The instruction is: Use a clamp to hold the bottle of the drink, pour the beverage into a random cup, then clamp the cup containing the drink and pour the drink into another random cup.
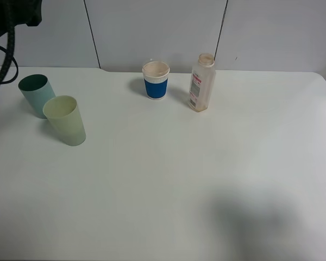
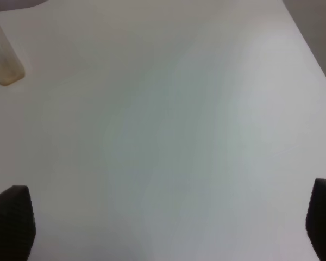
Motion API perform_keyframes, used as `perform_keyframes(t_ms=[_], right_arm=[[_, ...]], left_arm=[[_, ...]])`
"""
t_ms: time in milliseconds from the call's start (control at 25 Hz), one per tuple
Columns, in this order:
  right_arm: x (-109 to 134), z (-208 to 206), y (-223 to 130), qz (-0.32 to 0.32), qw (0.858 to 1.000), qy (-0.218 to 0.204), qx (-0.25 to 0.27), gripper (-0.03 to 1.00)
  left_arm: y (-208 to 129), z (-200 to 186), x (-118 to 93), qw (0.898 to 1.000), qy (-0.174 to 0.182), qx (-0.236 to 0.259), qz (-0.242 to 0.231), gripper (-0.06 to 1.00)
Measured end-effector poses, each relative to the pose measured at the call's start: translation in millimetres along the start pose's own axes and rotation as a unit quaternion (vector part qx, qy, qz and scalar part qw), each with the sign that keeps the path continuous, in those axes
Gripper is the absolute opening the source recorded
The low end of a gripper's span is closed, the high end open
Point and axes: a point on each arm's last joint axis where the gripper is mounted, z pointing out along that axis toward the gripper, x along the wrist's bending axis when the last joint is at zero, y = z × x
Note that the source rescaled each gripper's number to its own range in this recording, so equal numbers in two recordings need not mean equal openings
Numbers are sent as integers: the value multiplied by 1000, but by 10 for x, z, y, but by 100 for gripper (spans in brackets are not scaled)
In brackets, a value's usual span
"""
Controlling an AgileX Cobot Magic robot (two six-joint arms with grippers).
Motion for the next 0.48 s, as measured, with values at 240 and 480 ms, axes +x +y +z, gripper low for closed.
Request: perform_keyframes(t_ms=[240, 480], right_arm=[[0, 0, 0, 0, 1000, 0, 0, 100], [0, 0, 0, 0, 1000, 0, 0, 100]], left_arm=[[123, -94, -23, 999, -8, 26, -41, 91], [317, -239, -38, 998, -13, 33, -53, 99]])
